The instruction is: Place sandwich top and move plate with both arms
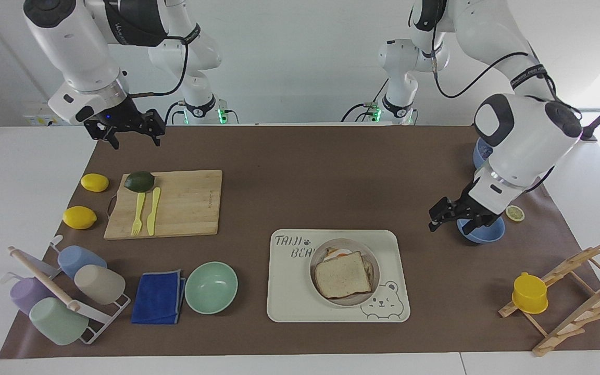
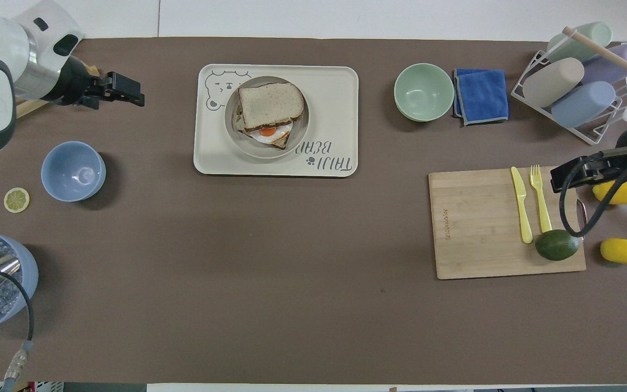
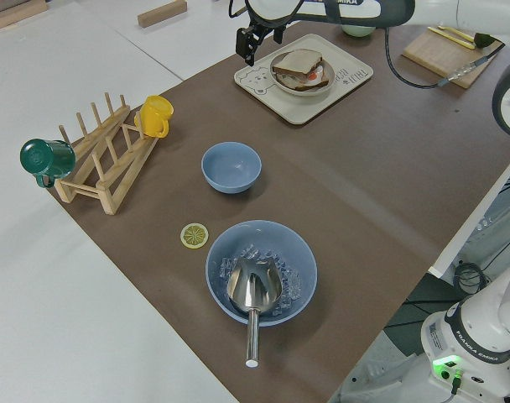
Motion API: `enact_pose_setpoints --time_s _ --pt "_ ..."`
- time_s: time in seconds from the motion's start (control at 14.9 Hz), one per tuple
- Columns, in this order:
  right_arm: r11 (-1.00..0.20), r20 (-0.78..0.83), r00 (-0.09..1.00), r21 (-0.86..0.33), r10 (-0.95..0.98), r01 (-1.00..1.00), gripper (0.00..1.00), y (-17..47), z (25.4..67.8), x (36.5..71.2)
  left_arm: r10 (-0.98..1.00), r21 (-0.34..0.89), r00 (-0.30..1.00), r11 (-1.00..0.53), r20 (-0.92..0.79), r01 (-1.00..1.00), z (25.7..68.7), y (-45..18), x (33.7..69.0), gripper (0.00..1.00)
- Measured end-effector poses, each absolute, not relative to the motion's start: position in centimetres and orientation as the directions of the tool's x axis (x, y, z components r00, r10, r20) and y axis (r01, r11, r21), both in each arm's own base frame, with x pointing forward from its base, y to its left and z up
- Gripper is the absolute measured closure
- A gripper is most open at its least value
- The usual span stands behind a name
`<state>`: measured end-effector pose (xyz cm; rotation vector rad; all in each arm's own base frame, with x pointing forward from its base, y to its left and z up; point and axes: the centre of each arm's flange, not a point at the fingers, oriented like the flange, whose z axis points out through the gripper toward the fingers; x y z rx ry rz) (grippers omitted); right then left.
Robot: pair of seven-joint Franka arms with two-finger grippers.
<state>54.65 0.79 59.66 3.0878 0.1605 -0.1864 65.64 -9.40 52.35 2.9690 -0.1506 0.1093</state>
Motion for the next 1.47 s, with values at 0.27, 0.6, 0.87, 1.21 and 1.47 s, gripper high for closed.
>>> enact_pose_setpoints --time_s 0.27,0.6,0.87,1.21,1.47 --pt "-0.995 -0.122 0.989 0.038 0.085 0.090 0.00 -0.1 59.7 54.6 -0.119 0.077 0.993 -0.990 0.019 -0.121 58.8 -7.7 60.2 0.00" --pt "-0.995 -0.120 0.989 0.038 0.084 0.090 0.00 -0.1 59.7 54.7 -0.100 0.047 0.992 -0.994 -0.081 -0.096 62.9 -4.9 54.0 0.00" --pt "-0.996 -0.108 0.991 0.039 0.077 0.081 0.00 -0.6 59.9 54.8 -0.070 0.047 0.988 -0.997 -0.136 -0.065 60.3 -3.5 53.7 0.00" --pt "-0.996 -0.107 0.991 0.039 0.079 0.084 0.00 -0.4 59.9 54.8 -0.065 0.045 0.991 -0.997 -0.114 -0.060 58.3 -4.2 55.1 0.00" --pt "-0.996 -0.107 0.991 0.030 0.080 0.084 0.00 -0.3 59.9 54.8 -0.064 0.045 0.993 -0.997 -0.096 -0.060 58.7 -4.2 55.2 0.00"
